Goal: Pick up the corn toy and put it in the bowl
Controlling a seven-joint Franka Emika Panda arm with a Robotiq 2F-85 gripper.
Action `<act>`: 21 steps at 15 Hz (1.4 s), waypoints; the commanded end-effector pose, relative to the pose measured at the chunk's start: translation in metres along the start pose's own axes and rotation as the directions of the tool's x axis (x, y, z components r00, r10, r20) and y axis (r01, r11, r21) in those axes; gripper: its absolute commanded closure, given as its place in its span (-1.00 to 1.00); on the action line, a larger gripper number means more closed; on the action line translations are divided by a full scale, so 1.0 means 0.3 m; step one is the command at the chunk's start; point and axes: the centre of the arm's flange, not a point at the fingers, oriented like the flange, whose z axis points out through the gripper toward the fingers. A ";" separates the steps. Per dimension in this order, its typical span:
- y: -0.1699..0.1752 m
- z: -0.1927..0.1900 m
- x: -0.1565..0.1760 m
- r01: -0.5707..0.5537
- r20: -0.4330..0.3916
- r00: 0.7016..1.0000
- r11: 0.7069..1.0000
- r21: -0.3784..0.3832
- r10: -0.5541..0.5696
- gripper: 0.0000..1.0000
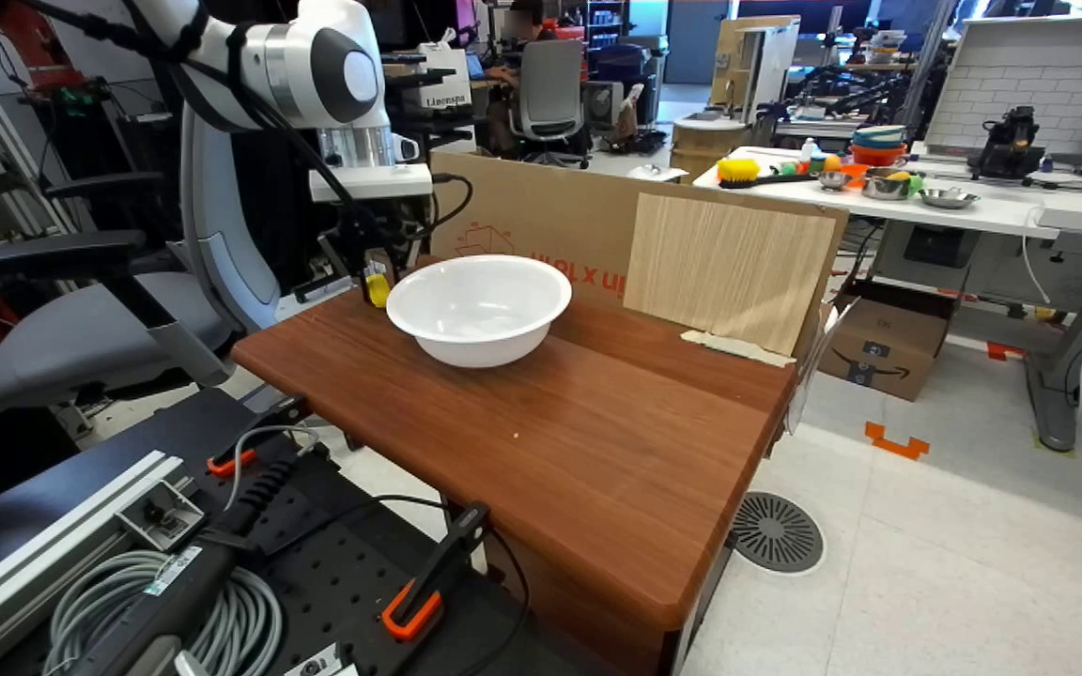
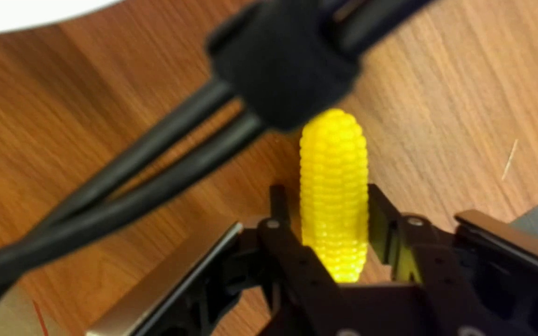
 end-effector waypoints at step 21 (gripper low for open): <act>0.135 -0.460 -0.447 -0.384 -0.123 0.918 0.923 -0.035 0.377 0.85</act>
